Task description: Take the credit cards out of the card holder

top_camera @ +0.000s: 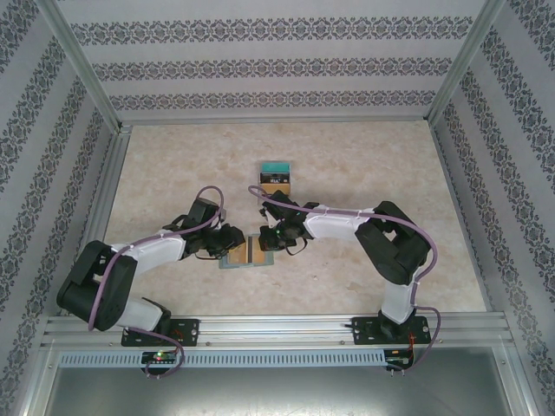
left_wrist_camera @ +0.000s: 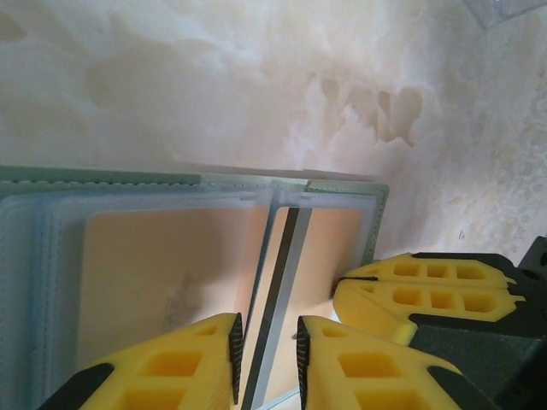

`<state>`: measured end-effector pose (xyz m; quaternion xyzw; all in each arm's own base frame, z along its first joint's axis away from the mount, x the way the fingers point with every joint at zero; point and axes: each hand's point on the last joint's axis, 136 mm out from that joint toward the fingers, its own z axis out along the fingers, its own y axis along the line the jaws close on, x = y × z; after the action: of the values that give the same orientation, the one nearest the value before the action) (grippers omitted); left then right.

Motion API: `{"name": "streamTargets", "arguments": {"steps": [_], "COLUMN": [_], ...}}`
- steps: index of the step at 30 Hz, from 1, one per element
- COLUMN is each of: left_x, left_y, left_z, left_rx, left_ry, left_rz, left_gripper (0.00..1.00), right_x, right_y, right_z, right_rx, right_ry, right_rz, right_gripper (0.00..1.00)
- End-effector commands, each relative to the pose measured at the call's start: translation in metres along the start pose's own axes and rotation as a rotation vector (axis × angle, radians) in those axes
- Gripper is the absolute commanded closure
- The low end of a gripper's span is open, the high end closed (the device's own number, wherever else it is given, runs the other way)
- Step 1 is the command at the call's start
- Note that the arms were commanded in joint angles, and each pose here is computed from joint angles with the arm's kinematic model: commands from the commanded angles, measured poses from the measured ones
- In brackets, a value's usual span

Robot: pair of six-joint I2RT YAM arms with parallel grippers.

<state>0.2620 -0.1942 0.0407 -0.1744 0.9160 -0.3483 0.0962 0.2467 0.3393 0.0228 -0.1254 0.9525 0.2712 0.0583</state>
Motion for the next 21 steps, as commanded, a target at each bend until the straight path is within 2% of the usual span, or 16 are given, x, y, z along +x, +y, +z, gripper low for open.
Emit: {"name": "streamTargets", "arguments": {"steps": [1,11,13,21], "left_x": [0.006,0.012,0.012,0.012], "left_y": [0.001,0.013,0.013,0.013], "left_z": [0.006,0.011,0.011,0.009], "left_rx": [0.016,-0.032,-0.029,-0.032], "left_ry": [0.024,0.054,0.054,0.047], "left_rz": [-0.006,-0.023,-0.022,-0.016], "left_gripper": [0.74,0.75,0.82,0.96], "right_x": [0.01,0.01,0.01,0.01], "right_y": [0.005,0.009,0.009,0.005], "right_z": [0.013,0.016,0.015,0.015], "right_rx": [-0.008,-0.011,-0.009,0.001], "right_ry": [0.043,0.05,0.048,0.046], "right_rz": [-0.018,-0.028,-0.029,-0.024], "right_gripper": [0.93,0.93,0.93,0.92]}}
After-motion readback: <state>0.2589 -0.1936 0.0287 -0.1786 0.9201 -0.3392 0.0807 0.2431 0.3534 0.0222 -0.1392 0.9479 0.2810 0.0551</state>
